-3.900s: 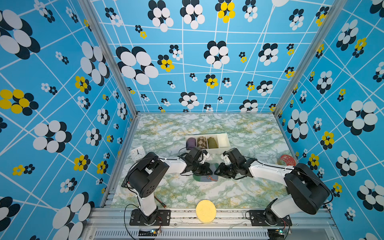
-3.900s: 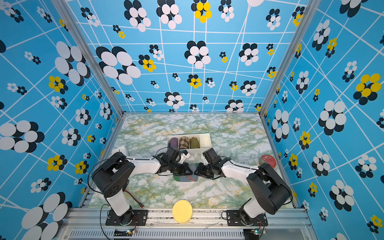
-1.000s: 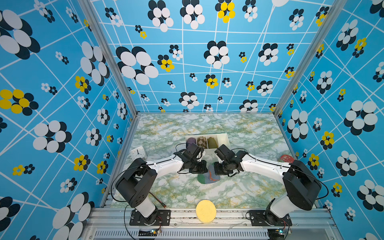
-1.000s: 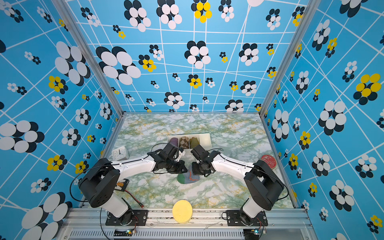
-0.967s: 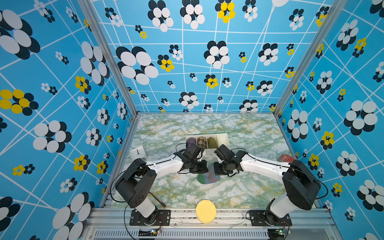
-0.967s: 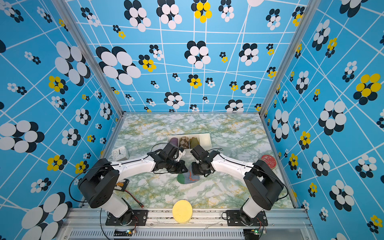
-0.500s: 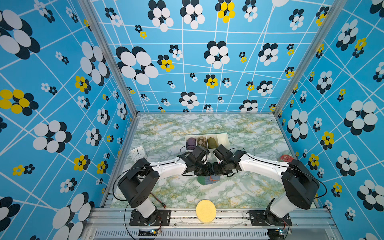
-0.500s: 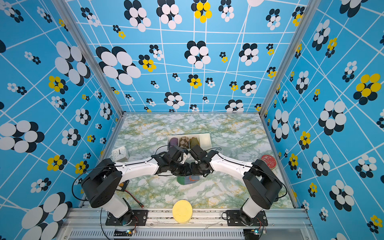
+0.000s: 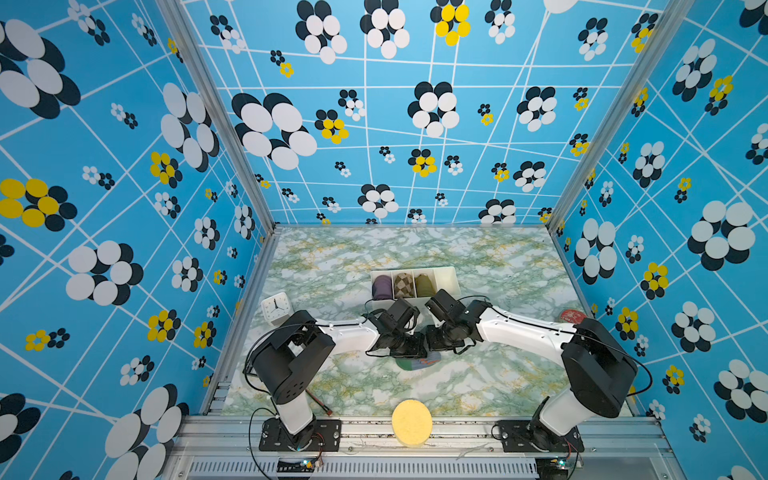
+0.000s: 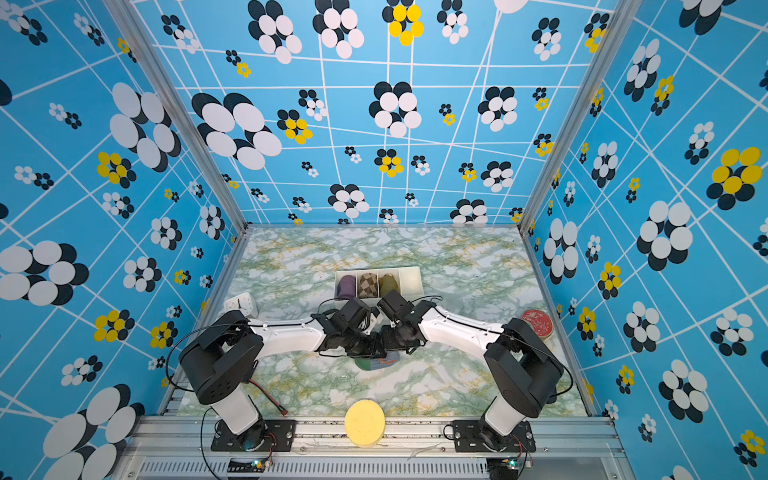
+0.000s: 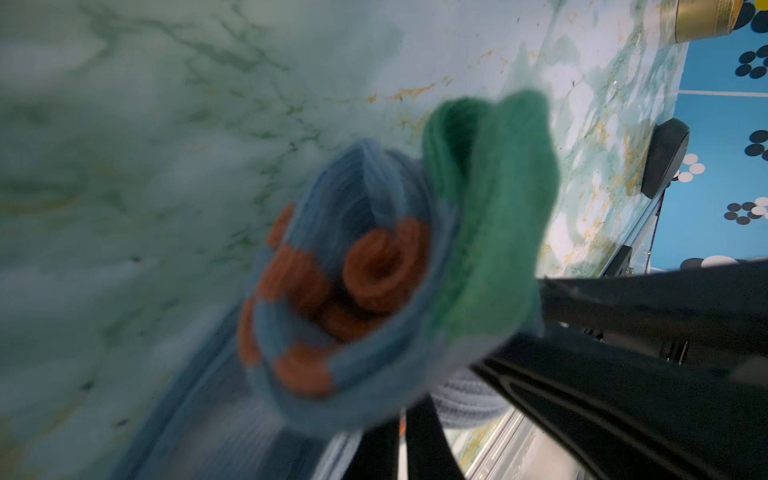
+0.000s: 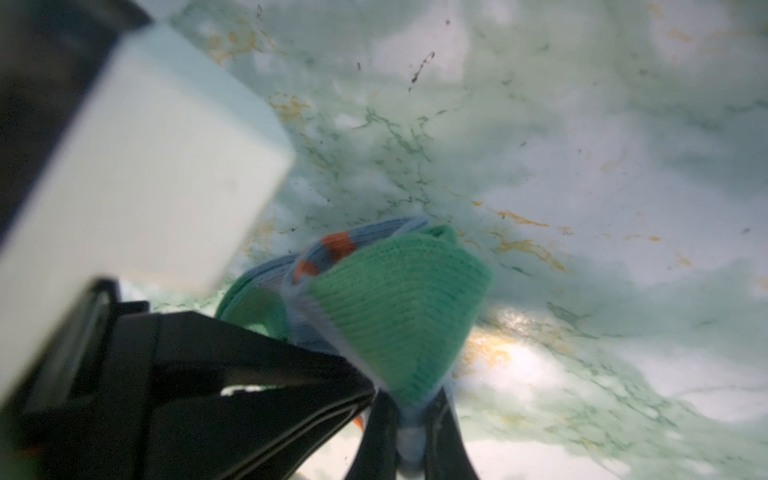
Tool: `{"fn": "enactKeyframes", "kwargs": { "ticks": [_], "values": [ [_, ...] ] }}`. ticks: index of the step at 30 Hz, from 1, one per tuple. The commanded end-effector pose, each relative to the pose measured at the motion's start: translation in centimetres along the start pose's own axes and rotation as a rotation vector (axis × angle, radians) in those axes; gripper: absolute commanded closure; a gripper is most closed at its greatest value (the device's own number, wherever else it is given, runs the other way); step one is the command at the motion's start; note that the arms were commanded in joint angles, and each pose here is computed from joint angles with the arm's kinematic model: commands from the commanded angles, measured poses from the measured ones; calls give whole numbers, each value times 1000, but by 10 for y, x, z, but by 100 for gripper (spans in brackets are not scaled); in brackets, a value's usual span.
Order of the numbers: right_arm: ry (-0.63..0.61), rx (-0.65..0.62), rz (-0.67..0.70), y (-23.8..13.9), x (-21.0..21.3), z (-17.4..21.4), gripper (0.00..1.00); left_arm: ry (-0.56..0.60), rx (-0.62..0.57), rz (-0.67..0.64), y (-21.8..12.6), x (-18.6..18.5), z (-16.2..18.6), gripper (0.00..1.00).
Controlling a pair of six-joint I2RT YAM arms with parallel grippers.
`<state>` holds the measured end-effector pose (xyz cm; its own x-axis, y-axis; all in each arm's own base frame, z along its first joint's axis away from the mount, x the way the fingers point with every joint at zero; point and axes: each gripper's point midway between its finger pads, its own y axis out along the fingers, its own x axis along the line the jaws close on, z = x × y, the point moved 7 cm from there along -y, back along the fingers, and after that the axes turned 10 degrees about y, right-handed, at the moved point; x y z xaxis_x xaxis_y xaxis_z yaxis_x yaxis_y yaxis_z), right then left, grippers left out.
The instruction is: Roll the socks
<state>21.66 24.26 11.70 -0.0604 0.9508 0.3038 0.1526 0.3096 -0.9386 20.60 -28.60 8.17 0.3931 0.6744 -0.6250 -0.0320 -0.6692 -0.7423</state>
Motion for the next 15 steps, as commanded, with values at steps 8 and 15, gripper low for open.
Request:
{"fn": "enactKeyframes", "kwargs": {
  "ticks": [8,15],
  "values": [
    [12,8,-114,-1,11,0,77,-82,119,-103,25,45,38,91],
    [65,-1,-155,-5,0,-2,66,-104,149,-122,30,60,48,92]
  ]
}}
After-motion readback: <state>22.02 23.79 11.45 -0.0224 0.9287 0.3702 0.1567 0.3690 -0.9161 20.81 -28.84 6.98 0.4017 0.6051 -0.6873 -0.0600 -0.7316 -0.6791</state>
